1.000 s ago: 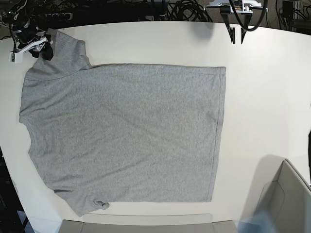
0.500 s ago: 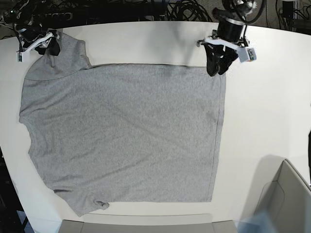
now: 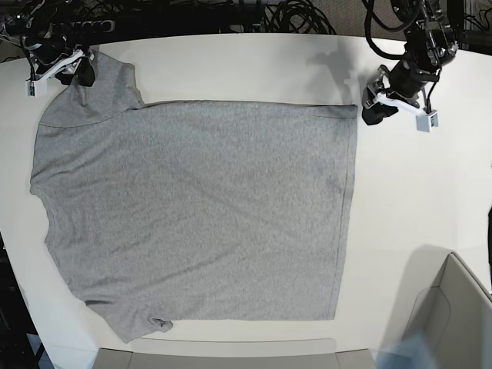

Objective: Fold the T-shirt properly
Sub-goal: 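Lower the left gripper to the other shoulder corner and grasp both, then lift the shoulder edge with both grippers and fold it over the shirt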

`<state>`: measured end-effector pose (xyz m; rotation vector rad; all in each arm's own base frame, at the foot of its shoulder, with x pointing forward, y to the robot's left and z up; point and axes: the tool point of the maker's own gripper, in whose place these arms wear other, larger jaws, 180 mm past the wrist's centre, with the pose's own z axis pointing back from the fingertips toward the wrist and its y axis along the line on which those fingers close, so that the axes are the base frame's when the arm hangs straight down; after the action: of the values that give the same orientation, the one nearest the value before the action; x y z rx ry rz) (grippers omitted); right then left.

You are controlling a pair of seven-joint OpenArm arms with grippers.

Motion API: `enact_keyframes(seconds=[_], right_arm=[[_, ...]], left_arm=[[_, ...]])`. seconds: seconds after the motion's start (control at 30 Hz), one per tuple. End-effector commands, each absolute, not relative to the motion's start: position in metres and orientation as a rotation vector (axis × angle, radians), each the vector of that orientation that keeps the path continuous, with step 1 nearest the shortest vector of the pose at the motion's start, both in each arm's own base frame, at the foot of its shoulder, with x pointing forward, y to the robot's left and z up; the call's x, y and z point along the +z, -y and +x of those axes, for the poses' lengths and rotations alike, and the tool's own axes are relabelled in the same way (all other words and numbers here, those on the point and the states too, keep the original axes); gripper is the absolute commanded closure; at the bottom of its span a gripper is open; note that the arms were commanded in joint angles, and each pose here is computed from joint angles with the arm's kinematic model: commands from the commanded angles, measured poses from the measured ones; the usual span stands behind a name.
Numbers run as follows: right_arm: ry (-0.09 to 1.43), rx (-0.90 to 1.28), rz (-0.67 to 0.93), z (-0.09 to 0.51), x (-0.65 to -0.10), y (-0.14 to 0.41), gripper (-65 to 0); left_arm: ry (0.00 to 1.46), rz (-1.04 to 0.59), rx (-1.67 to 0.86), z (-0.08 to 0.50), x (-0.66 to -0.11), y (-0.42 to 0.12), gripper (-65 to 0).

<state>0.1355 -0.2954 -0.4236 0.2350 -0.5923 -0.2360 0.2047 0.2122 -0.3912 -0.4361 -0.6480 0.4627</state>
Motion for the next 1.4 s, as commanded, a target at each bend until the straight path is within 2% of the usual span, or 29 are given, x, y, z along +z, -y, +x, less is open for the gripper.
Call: enact_keyframes(seconds=[0.0, 0.47, 0.7, 0.87, 0.93, 1.0, 1.1, 1.17, 1.37], right_arm=[[0.287, -0.185, 0.178, 0.077, -0.455, 0.293, -30.9], [0.287, -0.184, 0.178, 0.077, -0.455, 0.293, -30.9], [0.275, -0.148, 0.2, 0.081, -0.459, 0.282, -30.9], [0.252, -0.105, 0.227, 0.08, -0.463, 0.267, -30.1], [0.24, -0.08, 0.242, 0.08, -0.466, 0.259, -25.3], [0.236, -0.064, 0.247, 0.081, -0.466, 0.257, -16.2], [0.235, -0.064, 0.242, 0.08, -0.466, 0.259, -0.2], [0.234, -0.047, 0.222, 0.079, -0.462, 0.261, 0.0], [0.316, 0.032, 0.078, 0.088, -0.421, 0.266, 0.0]], left_arm=[[0.666, -0.441, 0.434, 0.205, -0.388, -0.214, -21.4], [0.583, -0.484, 0.469, 0.205, -0.423, -0.211, -21.3], [0.548, -0.556, 0.374, 0.216, -0.426, -0.168, -21.3], [0.49, -0.578, 0.429, 0.211, -0.449, -0.163, -21.2], [0.505, -0.578, 0.449, 0.218, -0.452, -0.166, -21.0], [0.524, -0.575, 0.457, 0.221, -0.452, -0.168, -18.5], [0.51, -0.568, 0.462, 0.213, -0.456, -0.169, -7.4], [0.505, -0.564, 0.465, 0.21, -0.457, -0.17, 0.0], [0.508, -0.514, 0.43, 0.189, -0.45, -0.182, 0.0]])
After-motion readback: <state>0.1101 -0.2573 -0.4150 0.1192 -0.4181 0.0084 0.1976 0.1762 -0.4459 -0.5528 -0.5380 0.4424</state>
